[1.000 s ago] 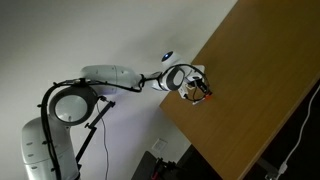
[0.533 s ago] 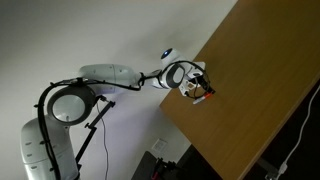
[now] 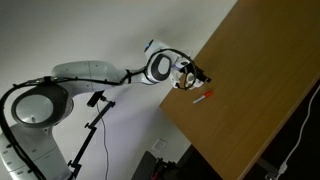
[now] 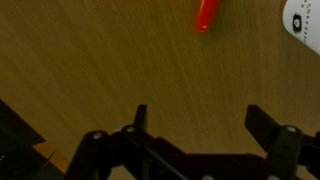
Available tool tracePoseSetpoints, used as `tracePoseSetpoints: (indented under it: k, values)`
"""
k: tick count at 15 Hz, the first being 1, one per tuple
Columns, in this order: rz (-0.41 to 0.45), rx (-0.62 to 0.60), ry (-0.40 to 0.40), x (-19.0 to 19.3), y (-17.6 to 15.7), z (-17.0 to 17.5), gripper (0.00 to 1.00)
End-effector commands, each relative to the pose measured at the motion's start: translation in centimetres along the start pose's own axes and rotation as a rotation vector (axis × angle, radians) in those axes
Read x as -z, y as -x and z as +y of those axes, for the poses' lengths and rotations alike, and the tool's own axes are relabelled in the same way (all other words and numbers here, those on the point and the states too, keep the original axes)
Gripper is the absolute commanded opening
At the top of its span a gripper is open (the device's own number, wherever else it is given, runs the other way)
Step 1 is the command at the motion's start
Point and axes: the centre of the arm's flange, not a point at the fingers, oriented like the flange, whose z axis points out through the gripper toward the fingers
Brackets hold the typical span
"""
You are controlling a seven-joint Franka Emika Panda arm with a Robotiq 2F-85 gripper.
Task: Remove the marker from the white mug then put it on the table
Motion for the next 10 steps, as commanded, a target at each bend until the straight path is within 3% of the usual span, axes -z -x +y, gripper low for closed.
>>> tracePoseSetpoints:
  k: [1,4,5,10]
  values:
    - [0.078,-0.019,-0.007,5.4,2.1,0.8,1.00]
    - [0.109,-0.022,-0.034,7.3,2.4,0.8,1.00]
    - [0.082,-0.009,-0.020,5.1,0.8,-0.2,1.00]
    - [0.085,-0.010,-0.026,6.2,1.2,0.1,1.00]
